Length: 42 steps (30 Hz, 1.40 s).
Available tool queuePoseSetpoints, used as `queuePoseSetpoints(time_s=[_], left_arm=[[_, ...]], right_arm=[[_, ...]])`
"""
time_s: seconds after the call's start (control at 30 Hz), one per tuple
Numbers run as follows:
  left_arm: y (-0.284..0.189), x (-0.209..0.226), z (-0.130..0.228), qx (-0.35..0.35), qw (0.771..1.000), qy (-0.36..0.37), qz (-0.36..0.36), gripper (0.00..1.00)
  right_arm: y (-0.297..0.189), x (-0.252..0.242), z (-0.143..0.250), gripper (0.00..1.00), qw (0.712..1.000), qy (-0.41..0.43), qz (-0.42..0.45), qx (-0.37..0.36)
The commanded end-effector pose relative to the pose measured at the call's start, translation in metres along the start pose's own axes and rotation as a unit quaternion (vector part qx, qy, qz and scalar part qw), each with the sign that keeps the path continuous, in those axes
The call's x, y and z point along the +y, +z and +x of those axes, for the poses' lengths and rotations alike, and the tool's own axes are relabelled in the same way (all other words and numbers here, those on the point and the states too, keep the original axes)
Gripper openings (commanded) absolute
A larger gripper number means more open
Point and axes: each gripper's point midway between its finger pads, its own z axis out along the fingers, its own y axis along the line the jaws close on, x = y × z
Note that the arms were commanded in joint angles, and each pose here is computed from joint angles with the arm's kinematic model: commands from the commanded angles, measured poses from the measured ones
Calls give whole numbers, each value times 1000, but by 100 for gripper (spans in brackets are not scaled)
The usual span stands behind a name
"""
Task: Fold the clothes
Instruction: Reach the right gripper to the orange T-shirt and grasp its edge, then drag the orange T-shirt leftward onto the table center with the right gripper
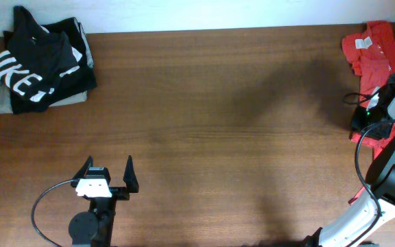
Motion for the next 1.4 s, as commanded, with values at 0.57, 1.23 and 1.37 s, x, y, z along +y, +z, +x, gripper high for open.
queuePoseSetpoints(time_s=[0.57,1.23,1.37], left_arm=[[0,-1,1,1,1000,10,3,99],[0,-1,1,1,1000,10,3,99],[0,-1,1,1,1000,10,3,99]], right_arm=[[-83,73,-44,4,991,-16,-115,-66],[-148,403,145,4,898,-351,-267,6],[-148,405,147,4,901,-341,-268,10]])
